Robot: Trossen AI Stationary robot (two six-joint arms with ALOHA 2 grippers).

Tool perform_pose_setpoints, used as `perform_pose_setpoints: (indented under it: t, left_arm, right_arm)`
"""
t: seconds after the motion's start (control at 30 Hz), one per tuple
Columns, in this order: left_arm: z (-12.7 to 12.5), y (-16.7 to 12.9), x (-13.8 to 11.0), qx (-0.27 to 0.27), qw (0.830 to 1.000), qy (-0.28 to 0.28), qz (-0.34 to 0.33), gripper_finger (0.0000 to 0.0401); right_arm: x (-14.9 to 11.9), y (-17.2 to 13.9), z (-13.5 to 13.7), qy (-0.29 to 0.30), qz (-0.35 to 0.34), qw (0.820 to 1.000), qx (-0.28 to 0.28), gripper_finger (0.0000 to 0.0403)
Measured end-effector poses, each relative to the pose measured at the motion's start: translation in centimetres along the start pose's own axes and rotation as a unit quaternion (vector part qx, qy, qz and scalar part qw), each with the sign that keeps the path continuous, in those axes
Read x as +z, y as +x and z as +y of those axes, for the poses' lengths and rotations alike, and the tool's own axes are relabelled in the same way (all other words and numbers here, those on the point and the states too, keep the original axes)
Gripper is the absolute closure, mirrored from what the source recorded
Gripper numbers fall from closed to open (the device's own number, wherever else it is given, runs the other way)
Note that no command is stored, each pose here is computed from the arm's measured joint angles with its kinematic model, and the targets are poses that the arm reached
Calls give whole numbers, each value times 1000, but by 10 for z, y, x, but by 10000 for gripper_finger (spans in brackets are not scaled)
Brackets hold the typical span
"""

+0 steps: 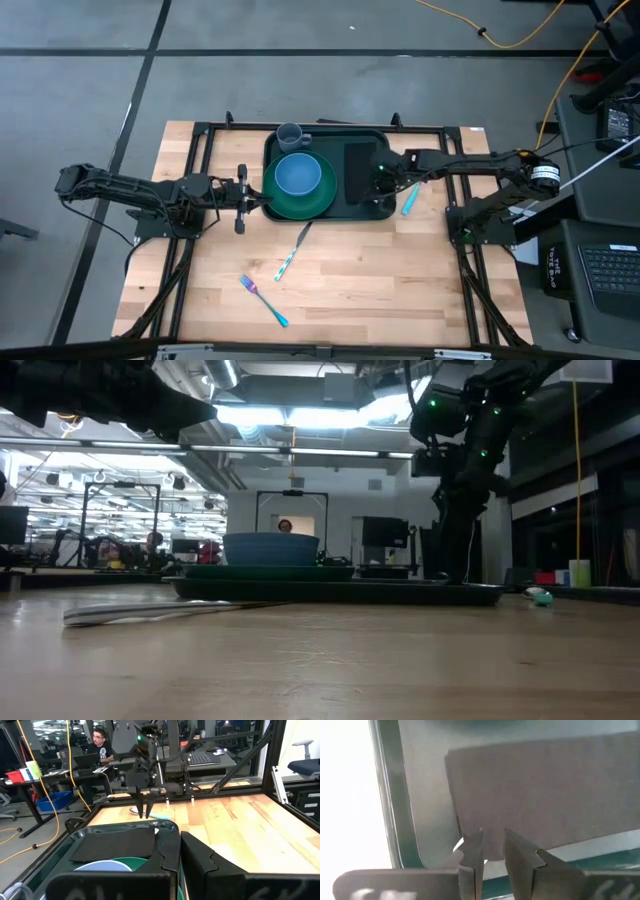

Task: Set up tray
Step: Put the fork on the napkin

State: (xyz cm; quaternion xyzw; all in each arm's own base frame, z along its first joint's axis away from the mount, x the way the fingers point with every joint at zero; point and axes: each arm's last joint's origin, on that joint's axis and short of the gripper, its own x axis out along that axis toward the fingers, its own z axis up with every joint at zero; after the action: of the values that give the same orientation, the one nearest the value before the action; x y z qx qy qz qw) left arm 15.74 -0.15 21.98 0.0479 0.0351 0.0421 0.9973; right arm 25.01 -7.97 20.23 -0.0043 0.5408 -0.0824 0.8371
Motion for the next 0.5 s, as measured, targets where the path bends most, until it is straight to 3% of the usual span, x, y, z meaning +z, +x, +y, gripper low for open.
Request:
perform_pose_setpoints:
  t: [0.23,0.5]
  left_arm:
    - [0,0,0,0,1000,0,0,397]
    - [0,0,0,0,1000,0,0,397]
  right_arm:
    - [18,-23,1,-8,4,1000,-28,332]
    - [28,-45,25,-33,-37,999,-11,382]
